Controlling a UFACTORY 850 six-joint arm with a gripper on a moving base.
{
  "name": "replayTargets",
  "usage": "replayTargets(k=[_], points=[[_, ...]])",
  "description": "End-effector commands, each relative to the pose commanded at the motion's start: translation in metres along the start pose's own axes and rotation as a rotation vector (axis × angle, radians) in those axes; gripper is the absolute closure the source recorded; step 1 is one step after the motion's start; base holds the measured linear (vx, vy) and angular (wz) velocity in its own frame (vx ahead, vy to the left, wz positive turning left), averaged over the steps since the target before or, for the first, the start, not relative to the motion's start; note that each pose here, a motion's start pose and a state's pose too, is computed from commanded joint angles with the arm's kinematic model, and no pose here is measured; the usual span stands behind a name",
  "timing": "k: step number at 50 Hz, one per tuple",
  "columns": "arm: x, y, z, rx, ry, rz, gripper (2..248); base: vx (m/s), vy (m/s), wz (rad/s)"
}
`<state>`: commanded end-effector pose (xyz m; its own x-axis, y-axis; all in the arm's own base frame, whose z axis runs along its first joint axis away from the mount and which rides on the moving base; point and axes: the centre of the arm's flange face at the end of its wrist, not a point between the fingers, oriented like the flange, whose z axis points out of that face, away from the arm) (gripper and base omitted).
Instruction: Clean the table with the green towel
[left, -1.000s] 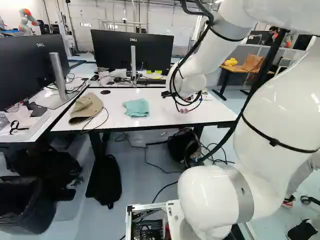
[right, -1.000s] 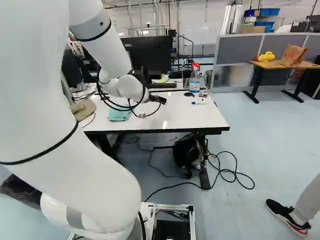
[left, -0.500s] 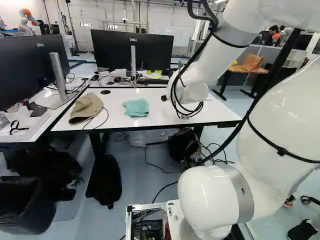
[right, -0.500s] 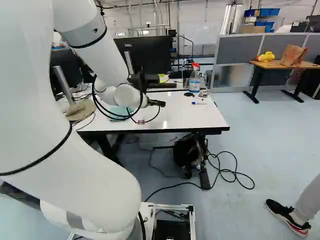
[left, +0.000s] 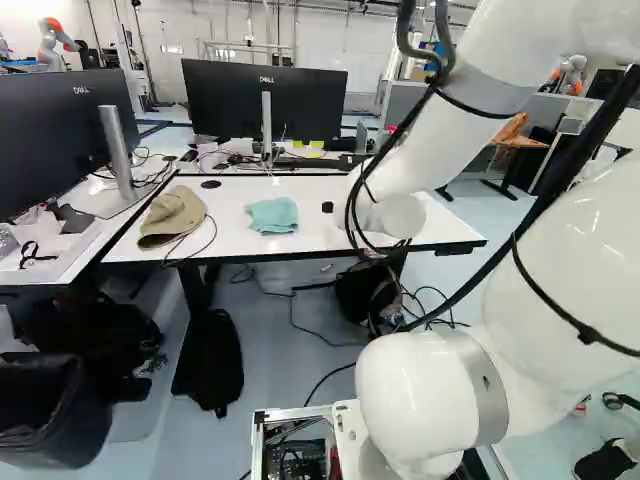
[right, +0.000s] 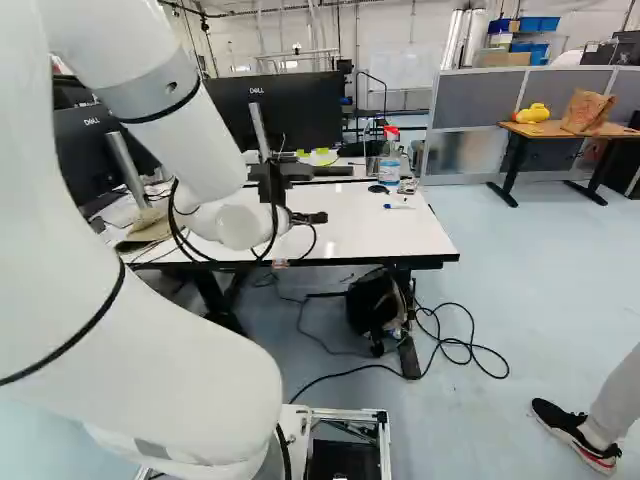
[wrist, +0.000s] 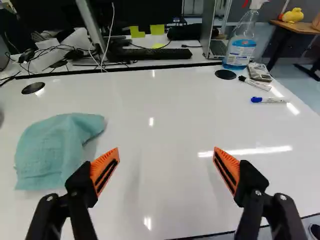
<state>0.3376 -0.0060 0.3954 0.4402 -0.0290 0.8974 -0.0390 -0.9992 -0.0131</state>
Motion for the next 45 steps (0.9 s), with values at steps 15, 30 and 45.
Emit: replayTargets(k=[15,30,45], points=[[-0.024,-0.001,-0.02,0.012,0.053,-0.012,3,0.0,0.0,0.0],[-0.041,-0.002,-0.034,0.022,0.09,-0.02,3,0.0,0.0,0.0],[-0.052,-0.003,-0.044,0.028,0.115,-0.025,3,0.0,0.0,0.0]])
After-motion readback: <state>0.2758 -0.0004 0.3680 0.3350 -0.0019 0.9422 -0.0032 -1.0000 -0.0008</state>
